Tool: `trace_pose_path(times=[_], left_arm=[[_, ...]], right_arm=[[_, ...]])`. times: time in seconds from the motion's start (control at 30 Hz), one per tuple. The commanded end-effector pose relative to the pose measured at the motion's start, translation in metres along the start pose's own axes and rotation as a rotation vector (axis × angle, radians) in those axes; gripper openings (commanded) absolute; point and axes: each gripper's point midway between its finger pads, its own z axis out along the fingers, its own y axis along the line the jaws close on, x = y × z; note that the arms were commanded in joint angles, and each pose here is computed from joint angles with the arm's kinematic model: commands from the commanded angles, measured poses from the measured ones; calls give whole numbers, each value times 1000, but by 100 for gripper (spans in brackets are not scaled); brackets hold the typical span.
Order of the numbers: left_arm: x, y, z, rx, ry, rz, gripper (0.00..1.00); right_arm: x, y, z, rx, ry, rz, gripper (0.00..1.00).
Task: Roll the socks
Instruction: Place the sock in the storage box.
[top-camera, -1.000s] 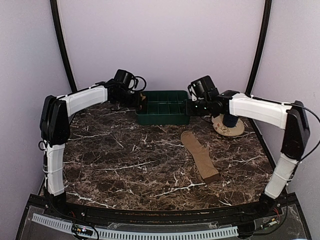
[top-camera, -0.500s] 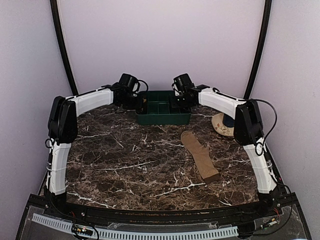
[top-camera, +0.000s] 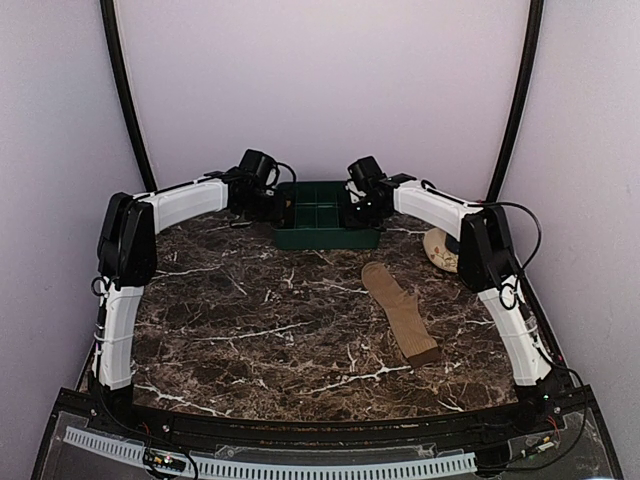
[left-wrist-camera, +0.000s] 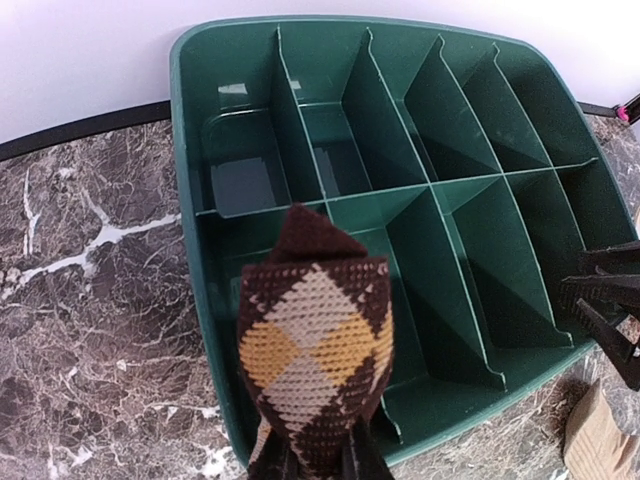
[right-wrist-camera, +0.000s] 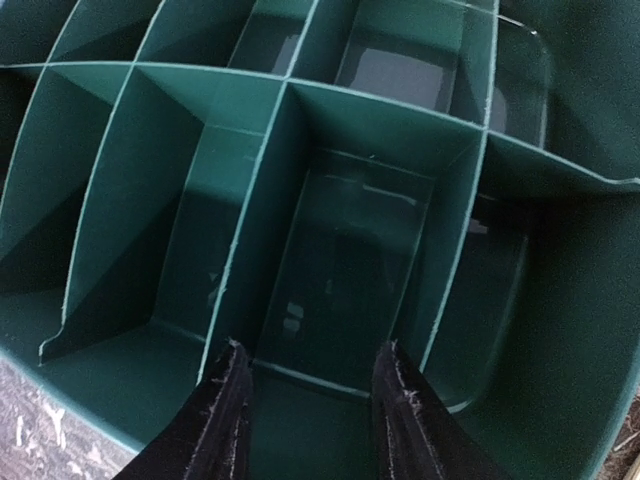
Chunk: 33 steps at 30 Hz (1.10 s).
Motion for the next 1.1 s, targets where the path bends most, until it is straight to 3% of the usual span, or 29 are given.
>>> trace_pose_path(times=[0.0,0.57,1.07], left_arm=[[-7,6,-12,-27,-3,1,0],[18,16,-28,-65,48,15,0],[16,-14,-29,-8,37,61,0]], right_arm=[[30,4,11,-50,115,0,37],[78,49,-9,-139,252,-101,34],[97,68,-21,-172,295,-138,33]])
